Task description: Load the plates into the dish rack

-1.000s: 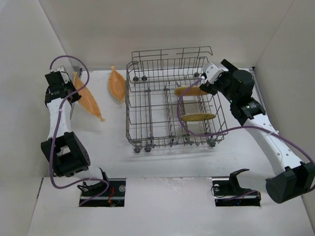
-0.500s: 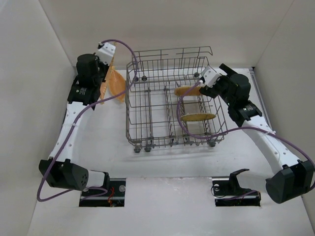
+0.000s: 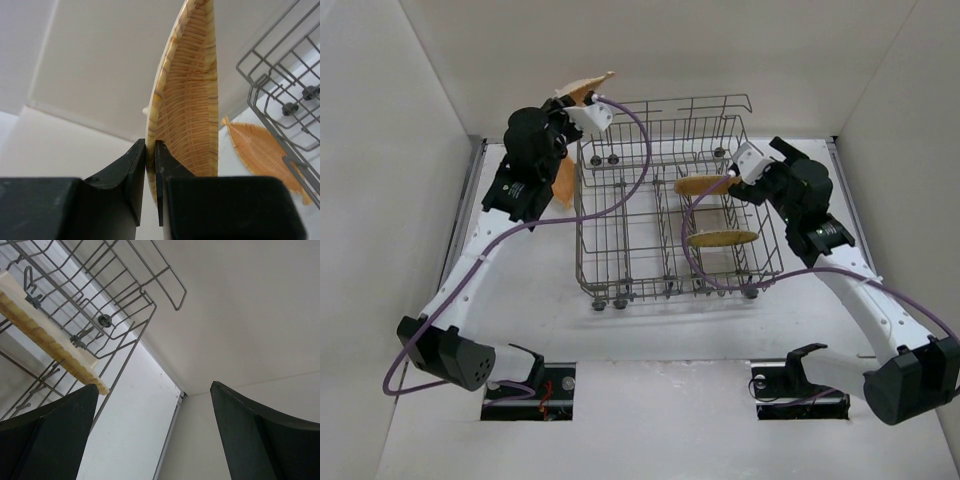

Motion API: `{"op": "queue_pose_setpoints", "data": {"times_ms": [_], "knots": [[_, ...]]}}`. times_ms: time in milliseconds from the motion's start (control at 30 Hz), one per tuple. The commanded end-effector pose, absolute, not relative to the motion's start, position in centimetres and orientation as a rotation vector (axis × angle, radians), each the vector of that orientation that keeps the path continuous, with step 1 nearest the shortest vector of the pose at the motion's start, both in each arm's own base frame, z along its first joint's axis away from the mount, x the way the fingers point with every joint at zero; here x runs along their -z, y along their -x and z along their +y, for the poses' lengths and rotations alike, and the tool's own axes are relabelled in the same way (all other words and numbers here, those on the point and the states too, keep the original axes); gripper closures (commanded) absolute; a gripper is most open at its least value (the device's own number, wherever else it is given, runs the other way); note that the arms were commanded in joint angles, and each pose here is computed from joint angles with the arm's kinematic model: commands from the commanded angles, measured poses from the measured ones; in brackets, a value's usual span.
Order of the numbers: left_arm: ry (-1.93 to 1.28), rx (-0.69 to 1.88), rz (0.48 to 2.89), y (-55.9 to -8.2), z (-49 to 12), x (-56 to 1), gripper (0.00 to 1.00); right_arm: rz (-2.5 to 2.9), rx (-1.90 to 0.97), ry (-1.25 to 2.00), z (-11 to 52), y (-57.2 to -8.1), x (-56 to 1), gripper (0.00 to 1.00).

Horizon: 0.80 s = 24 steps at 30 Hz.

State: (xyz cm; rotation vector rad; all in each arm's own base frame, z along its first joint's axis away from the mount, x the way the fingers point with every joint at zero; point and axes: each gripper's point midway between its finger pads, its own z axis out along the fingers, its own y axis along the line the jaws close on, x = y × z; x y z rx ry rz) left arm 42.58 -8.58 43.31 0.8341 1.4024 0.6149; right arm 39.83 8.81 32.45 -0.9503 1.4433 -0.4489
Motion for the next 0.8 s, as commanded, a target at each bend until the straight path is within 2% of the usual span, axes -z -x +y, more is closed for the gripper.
{"op": "queue_pose_setpoints", "data": {"times_ms": [0,200,467,767], "knots": [[-0.801,-0.678,1.146,-41.4,-10.2,-51.3,0.98,1.381,0.502,0.870,7.7,-39.4,-35.0,0.00],[-0.883,-0.609,1.069,-41.4,-14.5,-51.5,0.98,1.411,0.548,0.769,5.5,-39.7,-35.7,0.00],[-0.969,-0.457,1.044,-41.5,-20.3,-49.0,0.98,1.449,0.553,0.689,3.4,-39.1,-36.2,0.00],[-1.002,-0.332,1.095,-43.2,-23.0,-45.5,0.98,1.472,0.595,0.653,1.3,-38.4,-36.5,0.00]]}}
